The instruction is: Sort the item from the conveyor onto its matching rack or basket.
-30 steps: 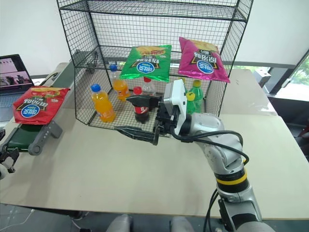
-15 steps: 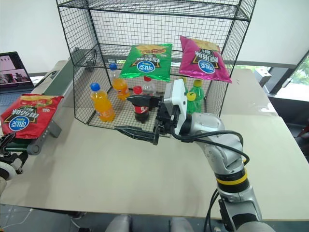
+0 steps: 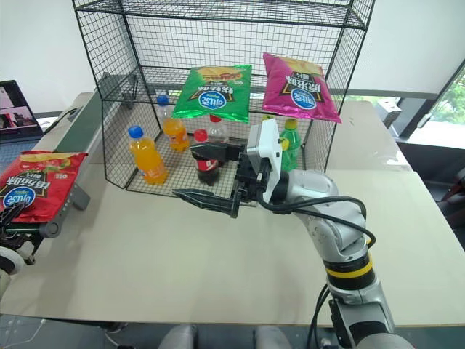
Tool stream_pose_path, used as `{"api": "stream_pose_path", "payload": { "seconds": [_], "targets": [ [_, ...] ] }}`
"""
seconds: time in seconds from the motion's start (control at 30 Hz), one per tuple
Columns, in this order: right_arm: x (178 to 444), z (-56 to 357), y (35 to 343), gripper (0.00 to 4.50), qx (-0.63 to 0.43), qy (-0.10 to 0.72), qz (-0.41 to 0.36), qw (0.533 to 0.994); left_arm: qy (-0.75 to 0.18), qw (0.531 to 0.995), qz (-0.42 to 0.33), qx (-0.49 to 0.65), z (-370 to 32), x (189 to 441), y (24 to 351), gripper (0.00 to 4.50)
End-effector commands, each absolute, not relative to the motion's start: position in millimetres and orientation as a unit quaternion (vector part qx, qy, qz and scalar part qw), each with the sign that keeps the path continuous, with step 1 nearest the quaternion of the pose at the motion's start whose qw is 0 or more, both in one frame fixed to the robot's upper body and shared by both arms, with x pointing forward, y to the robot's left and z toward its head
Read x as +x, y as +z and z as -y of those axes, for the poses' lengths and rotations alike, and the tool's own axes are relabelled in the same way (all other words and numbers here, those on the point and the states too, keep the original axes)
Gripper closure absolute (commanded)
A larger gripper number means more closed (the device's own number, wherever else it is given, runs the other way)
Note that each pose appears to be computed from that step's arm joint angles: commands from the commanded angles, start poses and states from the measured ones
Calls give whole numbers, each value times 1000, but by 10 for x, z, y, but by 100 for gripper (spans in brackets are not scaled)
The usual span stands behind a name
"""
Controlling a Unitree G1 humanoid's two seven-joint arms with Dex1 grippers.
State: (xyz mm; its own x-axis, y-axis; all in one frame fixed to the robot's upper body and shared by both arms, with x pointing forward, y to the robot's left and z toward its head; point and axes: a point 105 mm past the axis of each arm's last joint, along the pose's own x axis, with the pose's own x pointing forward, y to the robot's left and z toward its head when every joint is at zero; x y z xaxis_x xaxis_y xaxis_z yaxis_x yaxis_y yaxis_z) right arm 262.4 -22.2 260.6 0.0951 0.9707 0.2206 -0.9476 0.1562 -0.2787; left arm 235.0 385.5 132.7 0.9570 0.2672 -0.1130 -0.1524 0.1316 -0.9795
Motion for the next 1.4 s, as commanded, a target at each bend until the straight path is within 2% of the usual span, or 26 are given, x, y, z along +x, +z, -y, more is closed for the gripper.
{"api": "stream_pose_path", "payload": {
  "seconds": [0.03, 0.43, 0.73, 0.87, 0.93, 0.97, 1.0, 1.1, 1.2, 1.33, 1.4],
  "targets": [
    [2551, 205, 2723, 0, -36, 653, 206, 728, 104, 770, 105, -620, -3887, 2206, 1681, 3],
    [2544, 174, 2742, 0, -33, 662, 210, 718, 108, 771, 127, -614, -3929, 2039, 1711, 3],
    [2537, 172, 2753, 0, -32, 665, 212, 715, 114, 778, 120, -606, -3935, 2002, 1682, 3],
    [2540, 171, 2754, 0, -32, 665, 212, 716, 104, 780, 147, -600, -3939, 1973, 1773, 119],
    [2541, 171, 2756, 0, -31, 665, 213, 716, 99, 785, 154, -592, -3945, 1975, 1839, 218],
    [2541, 170, 2756, 0, -31, 664, 213, 716, 98, 786, 156, -590, -3947, 1976, 1861, 243],
    [2541, 169, 2754, 0, -30, 664, 213, 716, 96, 788, 157, -587, -3947, 1979, 1879, 303],
    [2551, 177, 2752, 0, -30, 661, 213, 719, 78, 798, 167, -574, -3908, 2003, 2010, 442],
    [2577, 217, 2752, 0, -31, 651, 213, 728, 42, 810, 187, -554, -3785, 2086, 2265, 447],
    [2612, 285, 2783, 0, -25, 631, 217, 745, -38, 840, 181, -509, -3424, 2229, 2579, 447],
    [2623, 336, 2854, 0, -16, 610, 232, 757, -128, 853, 185, -471, -3018, 2322, 2846, 447]
  ]
}}
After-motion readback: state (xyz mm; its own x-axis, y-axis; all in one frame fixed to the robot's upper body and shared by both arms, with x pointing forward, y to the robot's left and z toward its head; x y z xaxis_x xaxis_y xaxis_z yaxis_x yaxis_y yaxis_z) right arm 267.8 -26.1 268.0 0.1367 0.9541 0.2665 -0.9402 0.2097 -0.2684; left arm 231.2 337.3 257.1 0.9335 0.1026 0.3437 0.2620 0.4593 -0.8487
